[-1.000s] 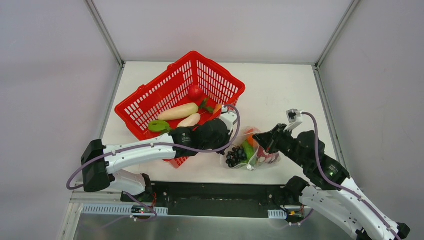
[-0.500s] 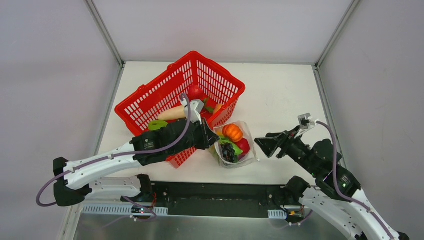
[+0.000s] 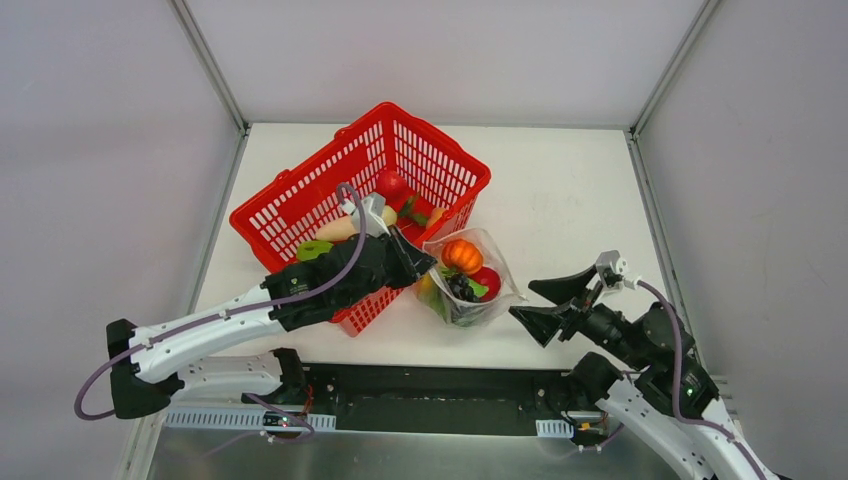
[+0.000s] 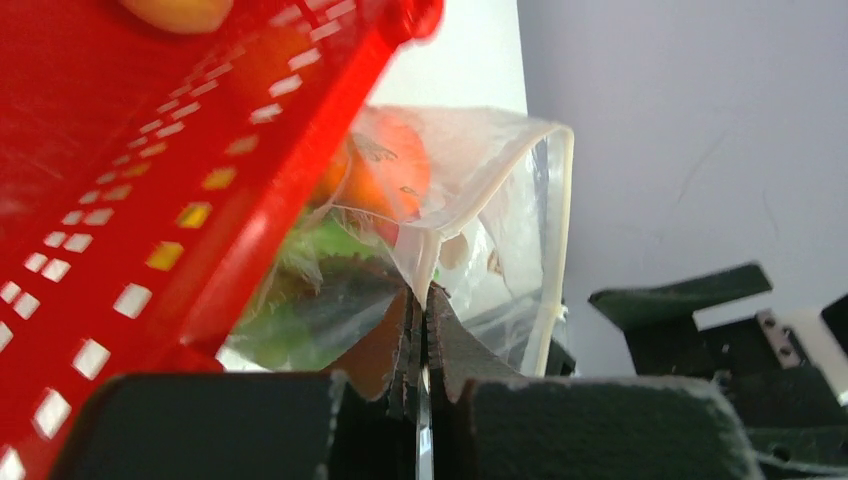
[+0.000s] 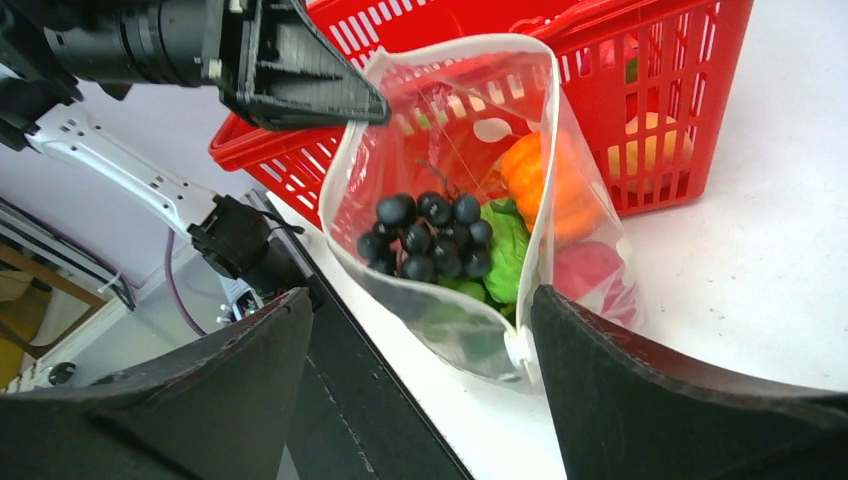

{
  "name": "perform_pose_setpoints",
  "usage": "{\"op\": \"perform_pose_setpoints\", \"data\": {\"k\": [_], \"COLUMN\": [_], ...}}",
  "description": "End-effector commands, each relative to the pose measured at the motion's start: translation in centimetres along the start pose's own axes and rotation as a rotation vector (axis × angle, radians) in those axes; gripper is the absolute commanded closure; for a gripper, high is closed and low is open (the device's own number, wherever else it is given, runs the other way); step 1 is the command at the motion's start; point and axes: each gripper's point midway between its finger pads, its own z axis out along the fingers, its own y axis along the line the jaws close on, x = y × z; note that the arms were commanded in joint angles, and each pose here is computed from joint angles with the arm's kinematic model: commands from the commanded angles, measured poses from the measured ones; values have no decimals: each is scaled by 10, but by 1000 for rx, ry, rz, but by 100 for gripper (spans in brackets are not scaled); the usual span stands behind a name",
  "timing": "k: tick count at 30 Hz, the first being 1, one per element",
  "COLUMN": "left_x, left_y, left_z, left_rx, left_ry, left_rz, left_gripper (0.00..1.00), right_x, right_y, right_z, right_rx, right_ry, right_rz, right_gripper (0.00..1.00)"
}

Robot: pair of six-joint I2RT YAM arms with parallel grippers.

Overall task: Place the food in the zip-top bag and seal the zipper
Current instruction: Adjust the zipper food storage bag at the center of the board.

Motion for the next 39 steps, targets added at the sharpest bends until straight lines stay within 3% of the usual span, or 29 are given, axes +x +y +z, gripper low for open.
{"op": "perform_pose_setpoints", "data": {"k": [1, 9, 13, 17, 21, 25, 28, 35, 39], "left_x": [-51, -81, -89, -92, -98, -106, -108, -112, -110], "left_y": [-21, 15, 18, 20, 25, 27, 29, 34, 38], "left_z": [-5, -6, -7, -3, -1, 1, 3, 7, 10], "left_rx": [92, 42, 26, 26, 14, 18, 17, 14, 8], "left_ry": [-142, -225, -244, -248, -259, -265, -263, -261, -253], "left_rz": [-152, -213, -203, -220, -222, -237, -242, -252, -260], "left_gripper": [100, 100, 100, 100, 100, 100, 100, 100, 100], "right_x": [-9, -4, 4, 17, 23, 20, 22, 32, 24], "right_y": [-4, 1, 3, 1, 6, 0, -9, -24, -28], "right_z": [4, 8, 19, 35, 38, 43, 53, 67, 68], "right_rx": [19, -29, -52, -73, -112, -113, -107, -91, -85], "right_ry": [-26, -14, 5, 54, 80, -5, -79, -83, -152], "right_rz": [-74, -81, -53, -42, -50, -72, -121, -269, -362], "right_gripper": [17, 20, 30, 49, 50, 50, 54, 55, 56]}}
